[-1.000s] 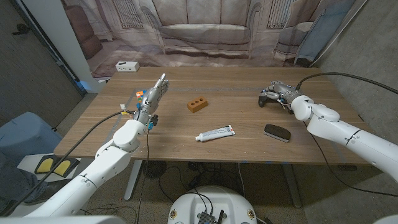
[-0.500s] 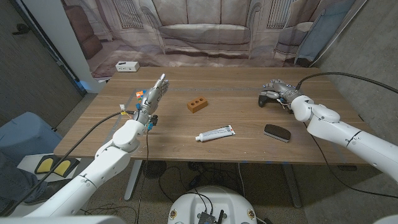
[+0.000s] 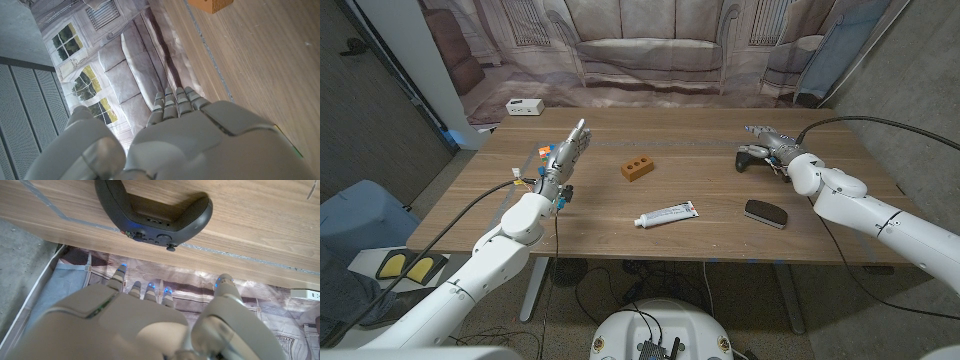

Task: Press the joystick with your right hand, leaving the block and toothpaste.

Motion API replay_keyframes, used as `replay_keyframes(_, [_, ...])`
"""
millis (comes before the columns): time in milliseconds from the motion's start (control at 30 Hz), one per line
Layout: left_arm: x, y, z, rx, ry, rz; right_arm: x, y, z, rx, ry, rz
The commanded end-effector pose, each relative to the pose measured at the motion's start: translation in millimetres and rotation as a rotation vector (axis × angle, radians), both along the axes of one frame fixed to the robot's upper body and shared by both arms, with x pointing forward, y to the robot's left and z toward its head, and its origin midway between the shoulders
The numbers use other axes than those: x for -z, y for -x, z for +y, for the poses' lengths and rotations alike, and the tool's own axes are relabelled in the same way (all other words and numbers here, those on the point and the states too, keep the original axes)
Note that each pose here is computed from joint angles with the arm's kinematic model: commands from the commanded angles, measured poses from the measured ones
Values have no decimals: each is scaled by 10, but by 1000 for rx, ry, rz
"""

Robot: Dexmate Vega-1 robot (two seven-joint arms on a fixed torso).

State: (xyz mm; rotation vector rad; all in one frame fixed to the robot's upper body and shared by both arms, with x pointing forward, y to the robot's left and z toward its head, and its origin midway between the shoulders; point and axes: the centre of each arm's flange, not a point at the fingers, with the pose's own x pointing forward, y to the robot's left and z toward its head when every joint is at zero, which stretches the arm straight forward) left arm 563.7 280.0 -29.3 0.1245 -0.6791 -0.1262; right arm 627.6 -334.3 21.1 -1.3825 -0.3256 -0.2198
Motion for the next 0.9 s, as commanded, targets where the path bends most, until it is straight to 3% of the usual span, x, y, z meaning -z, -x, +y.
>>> replay_keyframes(33, [-7,-10,9,1,3,-3,-35,9,28,-7,-8,-15])
replay_keyframes(433, [-23,-37,16,3,2,-2,-79,58,83,-39,-29,-47])
replay_keyframes(900, [-81,-68,28,8,0,-10,-153,184,130,-128,-115,-123])
